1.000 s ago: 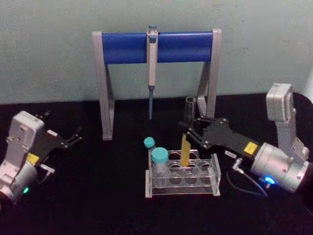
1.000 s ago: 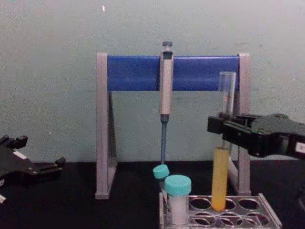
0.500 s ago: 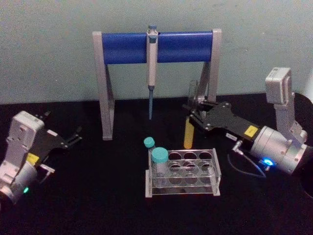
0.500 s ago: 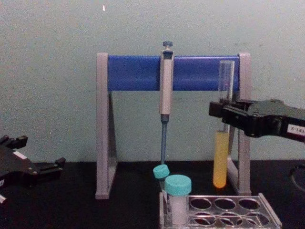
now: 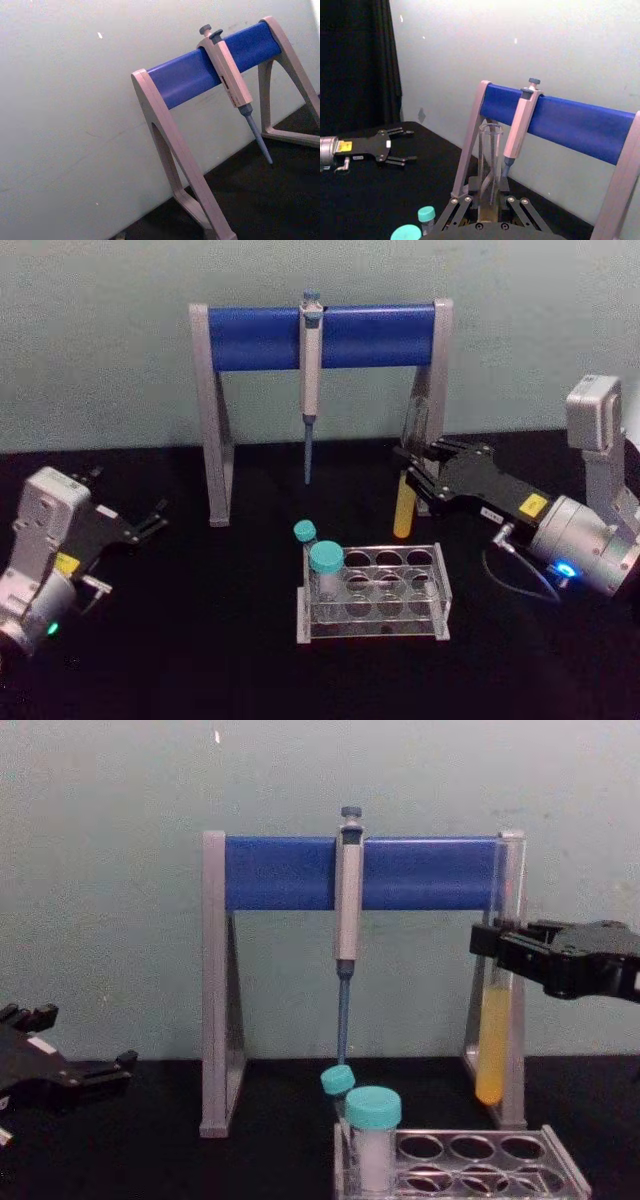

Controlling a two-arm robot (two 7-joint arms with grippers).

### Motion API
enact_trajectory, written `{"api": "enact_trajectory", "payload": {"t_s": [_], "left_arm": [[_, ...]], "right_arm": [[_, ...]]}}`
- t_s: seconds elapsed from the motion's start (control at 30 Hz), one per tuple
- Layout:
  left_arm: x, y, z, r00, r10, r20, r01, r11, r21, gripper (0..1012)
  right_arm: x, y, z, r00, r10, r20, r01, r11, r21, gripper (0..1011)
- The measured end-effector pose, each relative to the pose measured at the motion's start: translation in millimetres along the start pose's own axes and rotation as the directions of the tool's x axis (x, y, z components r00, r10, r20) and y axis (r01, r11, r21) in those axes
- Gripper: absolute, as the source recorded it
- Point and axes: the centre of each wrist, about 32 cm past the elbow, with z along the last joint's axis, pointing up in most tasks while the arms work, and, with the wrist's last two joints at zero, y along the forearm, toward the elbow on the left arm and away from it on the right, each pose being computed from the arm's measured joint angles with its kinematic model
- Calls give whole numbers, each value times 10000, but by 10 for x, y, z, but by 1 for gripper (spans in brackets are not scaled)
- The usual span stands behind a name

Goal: Pick up the test tube from the test tube rack, shake it, then place it back into the test tube rack.

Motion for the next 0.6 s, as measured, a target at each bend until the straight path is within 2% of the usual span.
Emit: {"api": "enact_trajectory", "payload": {"t_s": [0.6], "left_arm": [[0,0,0,10000,0,1,0,10000,0,1010]], "right_arm": [[-1,-3,5,10000,-12,9,12,10000,36,225]]}}
